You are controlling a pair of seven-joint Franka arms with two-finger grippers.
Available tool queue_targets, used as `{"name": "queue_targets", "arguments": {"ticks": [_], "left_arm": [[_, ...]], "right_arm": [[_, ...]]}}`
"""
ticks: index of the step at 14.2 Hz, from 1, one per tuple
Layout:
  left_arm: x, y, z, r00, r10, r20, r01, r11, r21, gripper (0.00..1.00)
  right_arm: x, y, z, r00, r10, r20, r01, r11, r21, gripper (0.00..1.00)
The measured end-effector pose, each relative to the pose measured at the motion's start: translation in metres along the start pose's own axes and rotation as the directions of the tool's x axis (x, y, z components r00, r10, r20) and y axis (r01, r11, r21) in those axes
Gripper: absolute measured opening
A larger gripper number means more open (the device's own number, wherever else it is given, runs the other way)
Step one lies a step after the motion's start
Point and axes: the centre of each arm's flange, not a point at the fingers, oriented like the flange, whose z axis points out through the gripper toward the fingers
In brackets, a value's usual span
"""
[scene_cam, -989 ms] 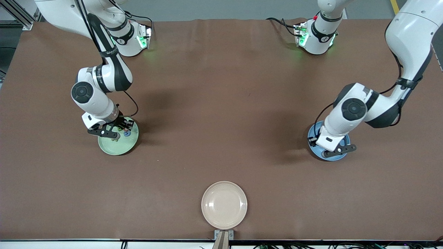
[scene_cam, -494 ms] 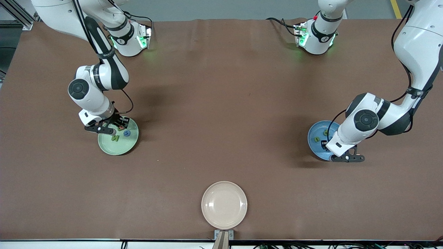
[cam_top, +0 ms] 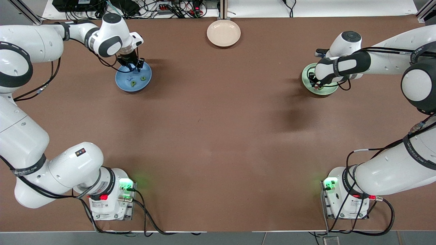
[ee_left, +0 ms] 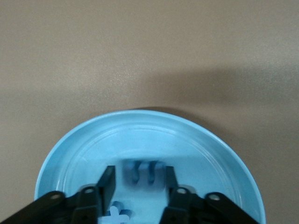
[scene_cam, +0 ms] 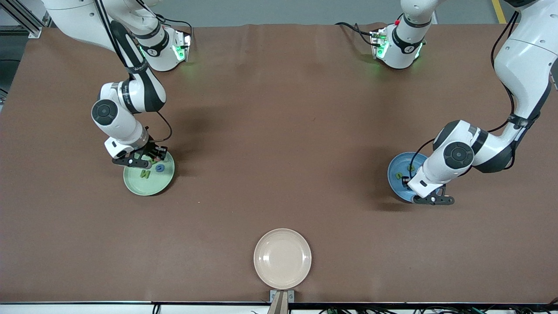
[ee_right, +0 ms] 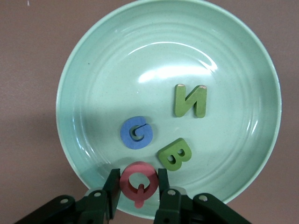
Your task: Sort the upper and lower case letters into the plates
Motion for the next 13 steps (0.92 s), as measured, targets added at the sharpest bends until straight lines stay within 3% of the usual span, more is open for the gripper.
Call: {"name": "queue_targets", "arguments": {"ticks": [4, 6, 9, 13], "left_arm": [[0.007, -0.006, -0.013, 1.000, -0.002, -0.024, 0.002, 1.000, 0.009, 0.96], [0.008, -0.013, -0.032, 0.999, -0.012, -0.032, 0.013, 1.000, 0.013, 1.00], [0.003, -0.042, -0.073, 1.000, -0.005, -0.012, 0.005, 1.000, 0.007, 1.00], [-0.002, -0.070, -0.086, 1.000, -0.023, -0.014, 0.022, 1.000, -0.014, 1.00]], "right_arm": [[0.000, 0.000, 0.000, 1.000, -0.002, 0.003, 0.002, 1.000, -0.001, 0.83], [0.003, -0.001, -0.003, 1.000, -0.008, 0.002, 0.008, 1.000, 0.000, 1.00], [0.018, -0.004, -0.020, 0.999, -0.052, 0.015, 0.052, 0.999, -0.003, 1.00], [0.049, -0.005, -0.070, 0.993, -0.074, 0.094, 0.075, 0.997, -0.015, 1.00]]}}
